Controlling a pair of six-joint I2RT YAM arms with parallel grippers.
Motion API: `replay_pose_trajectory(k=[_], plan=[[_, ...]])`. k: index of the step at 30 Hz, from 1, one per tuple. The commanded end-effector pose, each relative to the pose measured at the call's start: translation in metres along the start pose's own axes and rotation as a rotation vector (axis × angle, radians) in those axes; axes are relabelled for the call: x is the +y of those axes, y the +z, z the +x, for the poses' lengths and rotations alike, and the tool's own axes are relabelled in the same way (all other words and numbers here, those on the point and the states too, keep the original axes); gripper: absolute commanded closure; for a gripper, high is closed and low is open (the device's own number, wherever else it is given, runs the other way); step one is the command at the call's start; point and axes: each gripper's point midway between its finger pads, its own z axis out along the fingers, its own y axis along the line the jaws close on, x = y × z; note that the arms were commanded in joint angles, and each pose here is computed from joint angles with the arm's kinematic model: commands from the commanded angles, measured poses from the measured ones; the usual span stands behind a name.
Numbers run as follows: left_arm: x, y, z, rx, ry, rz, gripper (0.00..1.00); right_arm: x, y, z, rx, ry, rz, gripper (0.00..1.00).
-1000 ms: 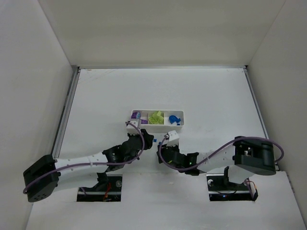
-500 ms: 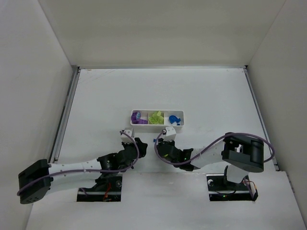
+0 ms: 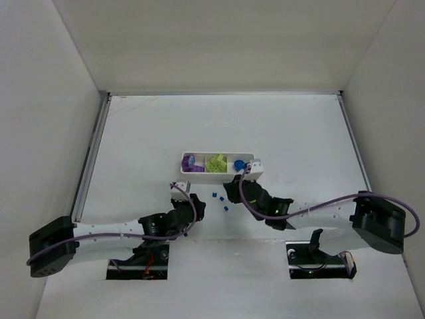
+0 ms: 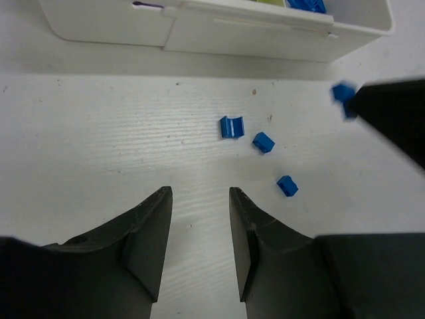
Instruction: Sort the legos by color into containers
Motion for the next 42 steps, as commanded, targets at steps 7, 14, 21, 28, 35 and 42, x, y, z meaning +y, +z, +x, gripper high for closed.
replay_pose_trajectory(k=[7,14,21,28,35,42], plan=[[-0.027,0.011,-0.011,-0.023,-0.016,-0.004,0.63,-0.059,0.035,-0.076,-0.087,0.019,0.106,0.75],[-0.031,0.023,-0.007,-0.004,0.03,-0.037,0.62,-0.085,0.058,-0.097,-0.093,0.004,0.178,0.57],[-0.028,0.034,-0.002,0.011,0.072,-0.088,0.62,-0.083,0.04,-0.105,-0.131,0.026,0.157,0.5],[-0.027,0.045,0.003,0.013,0.117,-0.136,0.64,-0.076,-0.002,-0.064,-0.119,0.02,0.105,0.52],[-0.028,0.059,0.008,0.031,0.155,-0.171,0.64,-0.073,-0.025,-0.03,-0.079,0.055,0.067,0.52],[-0.027,0.072,0.012,0.042,0.178,-0.203,0.66,-0.062,-0.033,-0.009,-0.044,0.025,0.05,0.53]])
